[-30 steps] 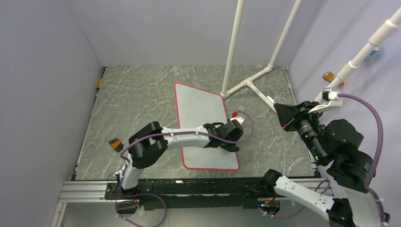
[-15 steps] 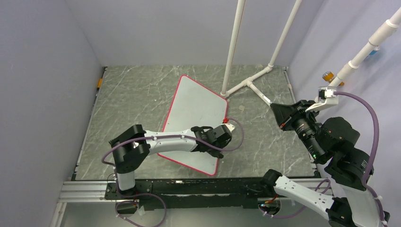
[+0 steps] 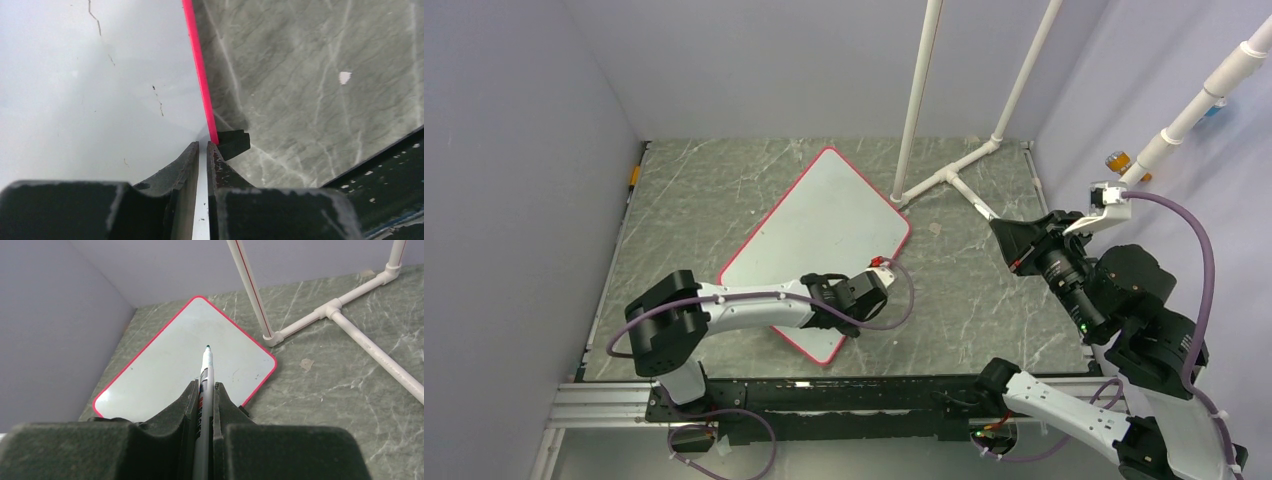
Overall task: Write a sentence on the whiteboard
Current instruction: Adjust the whiteboard at the center of the board.
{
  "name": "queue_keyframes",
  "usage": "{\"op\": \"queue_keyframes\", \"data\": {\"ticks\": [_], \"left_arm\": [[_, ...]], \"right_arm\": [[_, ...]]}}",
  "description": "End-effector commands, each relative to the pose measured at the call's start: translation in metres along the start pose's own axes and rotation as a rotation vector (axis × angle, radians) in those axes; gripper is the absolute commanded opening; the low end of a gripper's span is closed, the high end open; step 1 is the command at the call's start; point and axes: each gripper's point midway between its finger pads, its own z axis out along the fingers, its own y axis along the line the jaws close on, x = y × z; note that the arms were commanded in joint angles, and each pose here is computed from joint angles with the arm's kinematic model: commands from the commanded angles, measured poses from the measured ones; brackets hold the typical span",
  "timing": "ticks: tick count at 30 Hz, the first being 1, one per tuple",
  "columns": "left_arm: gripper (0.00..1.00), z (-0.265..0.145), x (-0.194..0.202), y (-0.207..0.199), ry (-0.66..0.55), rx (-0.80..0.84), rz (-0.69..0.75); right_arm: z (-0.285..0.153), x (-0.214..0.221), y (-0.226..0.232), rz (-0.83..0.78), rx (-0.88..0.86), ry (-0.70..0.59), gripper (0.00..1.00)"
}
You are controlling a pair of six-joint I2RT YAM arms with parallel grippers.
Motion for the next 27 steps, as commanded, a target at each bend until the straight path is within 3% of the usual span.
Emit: {"op": "queue_keyframes", "data": {"ticks": [1,12,27], "left_arm": [[0.17,-0.002,0.038,0.051,0.108,-0.168,0.072],[0.17,-0.014,0.045,0.07,0.074,-0.189,0.05],[0.31,-0.043,0.006,0.065,-0.002,-0.167,0.036]], "right_arm": [[0.007,-0.004,0.009,0.022,-0.022,-0.017,0.0],[0.011,-0.002,0.011,0.02,-0.022,-0.012,0.0],[0.007,-0.002,0.009,0.028,-0.024,-0.013,0.0]]}}
